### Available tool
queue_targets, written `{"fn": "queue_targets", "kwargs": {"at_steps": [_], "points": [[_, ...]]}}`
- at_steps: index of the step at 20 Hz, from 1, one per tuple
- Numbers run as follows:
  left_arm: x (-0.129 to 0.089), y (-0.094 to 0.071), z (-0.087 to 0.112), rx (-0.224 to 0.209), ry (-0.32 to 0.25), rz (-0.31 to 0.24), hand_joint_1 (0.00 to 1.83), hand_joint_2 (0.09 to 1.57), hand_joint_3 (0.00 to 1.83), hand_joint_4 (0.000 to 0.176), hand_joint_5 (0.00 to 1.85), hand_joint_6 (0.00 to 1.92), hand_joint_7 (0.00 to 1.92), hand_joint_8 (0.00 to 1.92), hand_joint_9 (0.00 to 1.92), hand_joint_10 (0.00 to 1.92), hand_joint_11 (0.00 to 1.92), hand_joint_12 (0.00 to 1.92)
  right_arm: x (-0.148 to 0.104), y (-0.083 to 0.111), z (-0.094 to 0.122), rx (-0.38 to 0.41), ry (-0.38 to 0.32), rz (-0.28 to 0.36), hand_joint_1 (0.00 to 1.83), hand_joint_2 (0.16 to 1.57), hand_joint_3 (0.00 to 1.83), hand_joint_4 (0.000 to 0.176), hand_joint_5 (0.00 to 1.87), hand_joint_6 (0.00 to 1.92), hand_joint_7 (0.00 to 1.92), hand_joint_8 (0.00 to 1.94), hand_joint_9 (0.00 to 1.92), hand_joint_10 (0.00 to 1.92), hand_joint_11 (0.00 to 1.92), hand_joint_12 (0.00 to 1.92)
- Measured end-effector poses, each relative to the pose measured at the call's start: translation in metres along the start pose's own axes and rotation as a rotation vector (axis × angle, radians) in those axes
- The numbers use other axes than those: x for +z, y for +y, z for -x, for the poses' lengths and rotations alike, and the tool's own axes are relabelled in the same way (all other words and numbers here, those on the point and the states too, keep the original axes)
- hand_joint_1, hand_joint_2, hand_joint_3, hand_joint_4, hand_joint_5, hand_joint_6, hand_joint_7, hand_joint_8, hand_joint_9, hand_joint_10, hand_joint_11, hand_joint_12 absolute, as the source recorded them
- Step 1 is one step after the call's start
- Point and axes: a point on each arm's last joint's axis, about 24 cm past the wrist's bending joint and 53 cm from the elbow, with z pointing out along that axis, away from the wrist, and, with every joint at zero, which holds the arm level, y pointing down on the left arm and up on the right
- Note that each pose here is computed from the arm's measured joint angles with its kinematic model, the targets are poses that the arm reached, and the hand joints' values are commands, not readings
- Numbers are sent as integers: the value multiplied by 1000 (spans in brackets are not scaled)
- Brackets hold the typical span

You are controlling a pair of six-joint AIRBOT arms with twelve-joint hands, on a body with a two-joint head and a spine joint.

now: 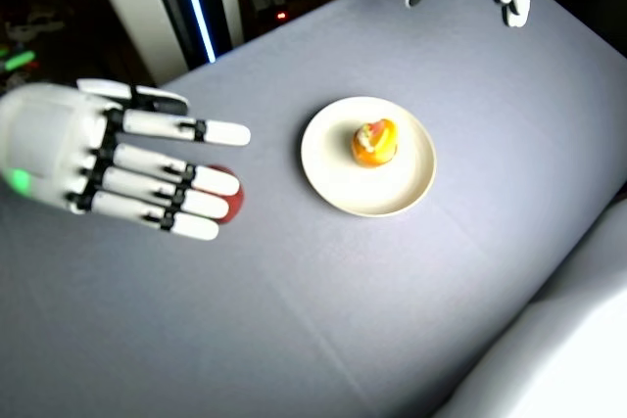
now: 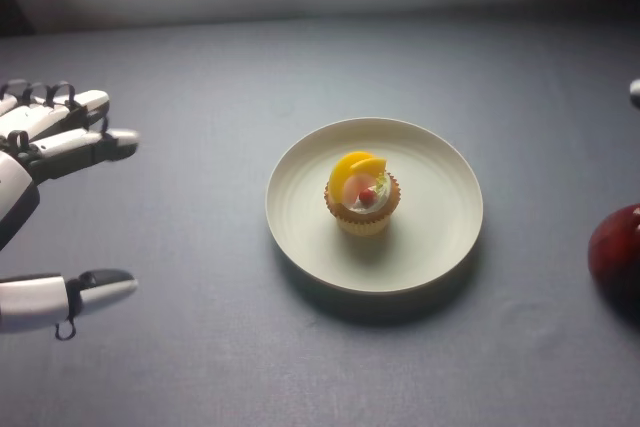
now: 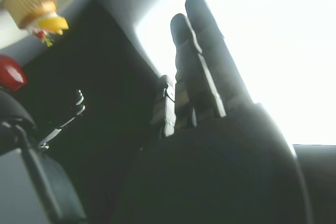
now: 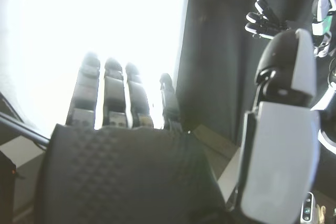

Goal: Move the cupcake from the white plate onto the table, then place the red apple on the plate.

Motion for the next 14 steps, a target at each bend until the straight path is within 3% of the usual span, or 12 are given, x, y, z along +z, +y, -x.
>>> {"fn": "queue_targets", "kwargs": {"at_steps": [2, 3, 5, 6, 7, 8, 9, 10, 11, 12, 13, 14], "points": [[5, 0, -1, 11, 4, 4, 740, 981, 2, 47, 483, 4, 206, 1, 162, 3, 15, 301, 0, -1, -2, -1, 7, -6, 924, 1106, 0, 68, 356, 0, 296, 0, 322, 1, 97, 728], [10, -2, -3, 17, 11, -4, 727, 984, 0, 64, 463, 0, 177, 0, 140, 0, 31, 219, 0, -2, -3, 0, 11, -7, 923, 1113, 0, 66, 349, 1, 289, 3, 308, 1, 117, 640], [28, -11, -13, 15, 33, -42, 714, 966, 0, 69, 461, 1, 180, 3, 125, 2, 41, 192, 0, -3, -4, -1, 16, -11, 831, 1120, 0, 64, 341, 1, 295, 1, 284, 0, 147, 468], [37, -17, -19, 18, 48, -64, 699, 974, 0, 54, 456, 0, 201, 10, 139, 6, 62, 196, 0, -3, -4, -1, 16, -11, 827, 1124, 1, 60, 339, 0, 292, 0, 258, 0, 127, 443], [51, -26, -28, 21, 71, -98, 715, 967, 0, 76, 438, 0, 198, 6, 122, 1, 50, 185, 0, -2, -4, -2, 18, -11, 827, 1127, 2, 65, 332, 0, 285, 0, 235, 0, 109, 431], [64, -32, -39, 23, 97, -123, 740, 950, 0, 118, 438, 1, 206, 8, 132, 5, 71, 192, 0, -2, -5, -5, 25, -7, 815, 1127, 2, 72, 320, 0, 275, 0, 235, 1, 120, 433], [71, -35, -45, 21, 116, -134, 780, 950, 0, 132, 431, 0, 188, 1, 96, 0, 26, 175, 0, -2, -6, -7, 29, -7, 817, 1130, 3, 72, 318, 0, 266, 0, 229, 0, 118, 432], [84, -40, -58, 20, 163, -152, 749, 954, 0, 167, 378, 0, 204, 6, 95, 2, 32, 185, 0, -1, -6, -10, 32, -7, 872, 1116, 0, 58, 335, 6, 266, 1, 234, 2, 93, 428], [89, -42, -64, 24, 178, -159, 769, 939, 5, 174, 373, 0, 236, 6, 126, 3, 9, 331, 0, -1, -5, -10, 31, -6, 912, 1095, 0, 50, 346, 4, 265, 0, 234, 0, 36, 496], [100, -48, -74, 36, 206, -172, 849, 925, 1, 126, 413, 0, 294, 3, 186, 5, 1, 465, 2, 0, -4, -14, 30, 1, 947, 1081, 0, 38, 357, 6, 267, 1, 218, 0, 6, 495], [109, -53, -79, 47, 219, -185, 904, 902, 5, 86, 433, 0, 308, 0, 221, 1, 0, 623, 3, 1, -3, -18, 29, 6, 959, 1085, 0, 12, 352, 3, 272, 3, 224, 4, 0, 497], [123, -62, -87, 60, 237, -201, 943, 885, 0, 63, 452, 3, 336, 5, 246, 5, 0, 681, 3, 1, -1, -21, 24, 5, 959, 1081, 0, 19, 342, 0, 274, 3, 221, 3, 0, 497]]}}
